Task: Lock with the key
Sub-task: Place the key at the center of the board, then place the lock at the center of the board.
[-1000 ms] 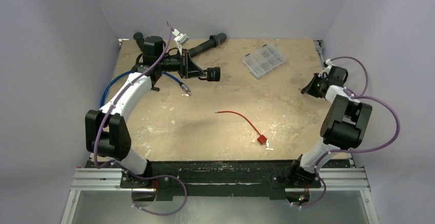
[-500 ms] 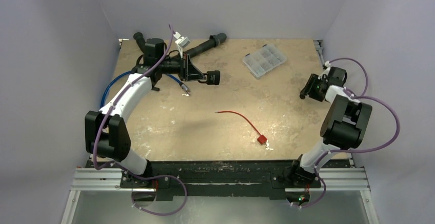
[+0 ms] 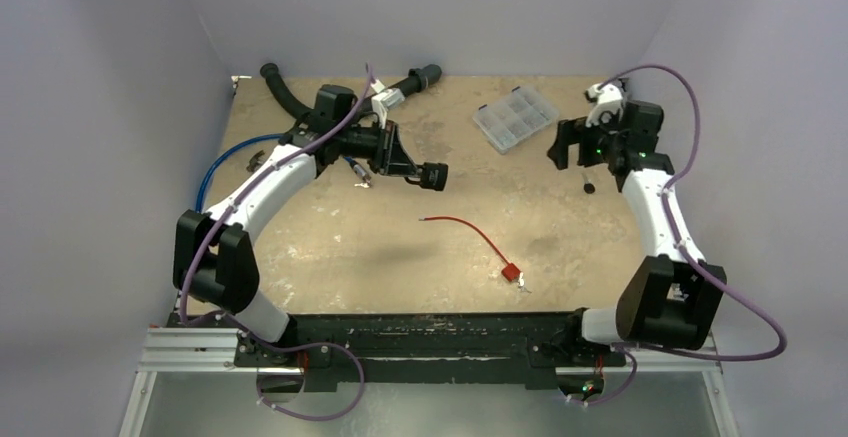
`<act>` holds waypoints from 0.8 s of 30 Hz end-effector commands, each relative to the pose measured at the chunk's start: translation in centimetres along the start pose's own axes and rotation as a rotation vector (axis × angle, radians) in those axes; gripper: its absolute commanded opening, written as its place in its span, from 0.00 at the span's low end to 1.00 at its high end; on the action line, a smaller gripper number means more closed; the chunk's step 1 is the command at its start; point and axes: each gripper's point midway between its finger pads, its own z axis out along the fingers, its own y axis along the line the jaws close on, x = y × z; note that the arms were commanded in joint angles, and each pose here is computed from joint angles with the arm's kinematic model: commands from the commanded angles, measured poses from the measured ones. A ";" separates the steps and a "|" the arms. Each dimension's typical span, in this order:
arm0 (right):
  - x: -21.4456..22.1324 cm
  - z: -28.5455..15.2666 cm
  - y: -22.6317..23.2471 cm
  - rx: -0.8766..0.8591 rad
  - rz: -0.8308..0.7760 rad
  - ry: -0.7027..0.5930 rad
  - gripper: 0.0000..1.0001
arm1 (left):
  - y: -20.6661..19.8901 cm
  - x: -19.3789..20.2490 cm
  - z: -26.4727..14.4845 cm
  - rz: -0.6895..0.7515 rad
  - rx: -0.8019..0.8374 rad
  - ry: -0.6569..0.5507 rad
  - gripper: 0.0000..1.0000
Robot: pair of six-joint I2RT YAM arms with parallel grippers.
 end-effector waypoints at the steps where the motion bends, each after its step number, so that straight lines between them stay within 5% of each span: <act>1: -2.8 -2.2 8.0 -0.256 -0.223 -0.085 0.99 | -1.8 -1.6 1.3 -0.083 -0.012 0.014 0.00; 12: -3.7 -7.7 24.0 -0.673 -0.616 -0.329 0.99 | -3.1 -1.1 3.0 -0.165 -0.005 0.045 0.00; 24: 0.6 -8.0 29.9 -0.775 -0.892 -0.346 0.99 | -5.9 -1.2 3.5 -0.095 0.036 0.025 0.00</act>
